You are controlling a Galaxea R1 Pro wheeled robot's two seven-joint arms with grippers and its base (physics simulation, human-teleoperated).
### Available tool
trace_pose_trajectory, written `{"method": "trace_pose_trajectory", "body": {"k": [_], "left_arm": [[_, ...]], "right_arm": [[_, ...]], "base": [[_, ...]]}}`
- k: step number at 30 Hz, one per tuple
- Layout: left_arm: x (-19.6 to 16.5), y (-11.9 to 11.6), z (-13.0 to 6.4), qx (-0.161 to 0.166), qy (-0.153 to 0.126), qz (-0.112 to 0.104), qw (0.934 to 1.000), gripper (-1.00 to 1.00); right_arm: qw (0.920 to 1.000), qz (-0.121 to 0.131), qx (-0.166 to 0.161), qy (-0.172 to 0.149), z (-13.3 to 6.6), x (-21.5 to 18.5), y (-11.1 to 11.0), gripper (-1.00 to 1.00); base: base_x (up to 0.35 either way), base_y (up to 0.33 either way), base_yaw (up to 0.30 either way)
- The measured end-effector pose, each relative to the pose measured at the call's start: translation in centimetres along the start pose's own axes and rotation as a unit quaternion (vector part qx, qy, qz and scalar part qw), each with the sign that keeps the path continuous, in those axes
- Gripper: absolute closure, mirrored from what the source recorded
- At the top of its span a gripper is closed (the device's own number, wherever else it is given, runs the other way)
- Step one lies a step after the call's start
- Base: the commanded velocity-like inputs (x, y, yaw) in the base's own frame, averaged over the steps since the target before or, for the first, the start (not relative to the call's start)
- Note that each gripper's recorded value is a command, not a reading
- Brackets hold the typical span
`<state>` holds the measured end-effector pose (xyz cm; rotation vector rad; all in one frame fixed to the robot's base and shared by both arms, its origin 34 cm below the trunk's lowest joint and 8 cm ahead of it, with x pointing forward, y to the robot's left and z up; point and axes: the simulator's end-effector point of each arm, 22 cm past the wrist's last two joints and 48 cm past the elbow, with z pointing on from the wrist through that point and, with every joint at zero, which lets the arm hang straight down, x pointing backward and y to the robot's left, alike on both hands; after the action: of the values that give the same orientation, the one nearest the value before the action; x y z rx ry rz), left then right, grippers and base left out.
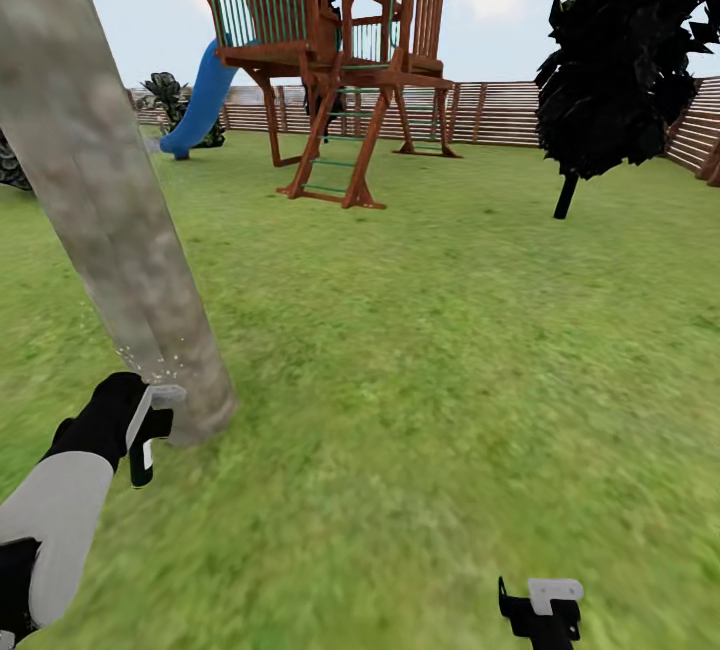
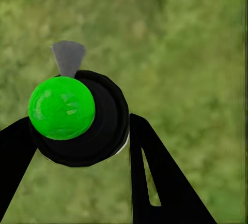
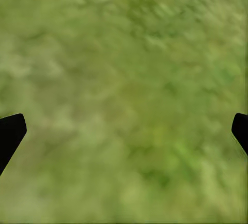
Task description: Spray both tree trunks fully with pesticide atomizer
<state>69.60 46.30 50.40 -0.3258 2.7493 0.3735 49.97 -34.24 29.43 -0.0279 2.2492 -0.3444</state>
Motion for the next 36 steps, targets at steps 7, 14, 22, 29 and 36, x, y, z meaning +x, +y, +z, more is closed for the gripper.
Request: {"method": "trace_pose_trajectory", "body": {"k": [7,14,22,29,36], "left_arm": [[-3.7,1.4,-2.0,-0.006,-0.026,-0.012,0.9996,1.0],[-3.1,2.9,-1.6,-0.016,-0.023,-0.014,0.9995,1.0],[-3.1,2.2,-1.6,-0.012,-0.025,-0.012,0.9996,1.0],[-3.8,2.4,-2.0,-0.013,-0.035,-0.013,0.9992,1.0],[-3.2,2.3,-1.7,-0.012,-0.026,-0.012,0.9995,1.0]], "right_arm": [[1.0,0.0,0.0,0.0,0.0,0.0,0.0,-1.0],[1.0,0.0,0.0,0.0,0.0,0.0,0.1,-1.0],[1.0,0.0,0.0,0.0,0.0,0.0,0.1,-1.0],[1.0,0.0,0.0,0.0,0.0,0.0,0.1,-1.0],[1.0,0.001,-0.001,0.0,0.0,0.0,0.2,-1.0]], "base": [[0.006,-0.004,0.115],[0.01,-0.007,0.236],[0.187,-0.188,0.007],[0.047,-0.264,0.024],[0.191,-0.214,0.258]]}}
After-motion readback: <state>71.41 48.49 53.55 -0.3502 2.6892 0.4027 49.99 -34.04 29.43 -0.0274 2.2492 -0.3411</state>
